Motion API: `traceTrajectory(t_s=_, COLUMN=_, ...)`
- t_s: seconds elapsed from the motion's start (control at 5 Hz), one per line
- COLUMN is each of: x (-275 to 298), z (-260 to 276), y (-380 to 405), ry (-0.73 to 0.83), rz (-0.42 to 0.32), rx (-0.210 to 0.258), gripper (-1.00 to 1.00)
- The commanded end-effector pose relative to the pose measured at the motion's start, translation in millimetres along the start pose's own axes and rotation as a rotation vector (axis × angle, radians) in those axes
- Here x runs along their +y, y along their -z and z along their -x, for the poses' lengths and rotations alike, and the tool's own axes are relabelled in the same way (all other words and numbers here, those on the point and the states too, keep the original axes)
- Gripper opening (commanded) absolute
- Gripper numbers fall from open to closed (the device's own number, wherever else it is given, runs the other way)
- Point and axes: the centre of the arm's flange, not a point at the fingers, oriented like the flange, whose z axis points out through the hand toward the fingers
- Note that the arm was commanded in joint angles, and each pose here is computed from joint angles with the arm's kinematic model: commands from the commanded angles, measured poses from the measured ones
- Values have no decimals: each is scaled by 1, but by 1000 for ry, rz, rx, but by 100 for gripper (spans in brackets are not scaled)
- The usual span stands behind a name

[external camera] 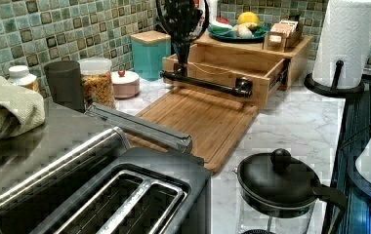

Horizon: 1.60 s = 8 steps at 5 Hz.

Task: Close the drawer.

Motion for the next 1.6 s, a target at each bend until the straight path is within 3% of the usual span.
traceTrajectory(t_s=0.2, x=11, z=-10, y=-38, ry=177, rz=31, rx=23, gripper=-100)
traceTrajectory(t_s=0.6, x=40, z=-17, y=-62, ry=273, rz=45, rx=142, gripper=-100)
traceTrajectory(t_s=0.8, x=46, z=-25, y=-67, ry=276, rz=75, rx=126, gripper=-100)
traceTrajectory(t_s=1.0, x=61, z=-35, y=-82, ry=273, rz=68, rx=74, gripper=-100)
traceTrajectory(t_s=1.4, x=86, z=-26, y=-113, ry=205, rz=29, rx=69, gripper=-100)
traceTrajectory(t_s=1.6, x=94, z=-17, y=-125, ry=170, rz=-11, rx=9, gripper=-100)
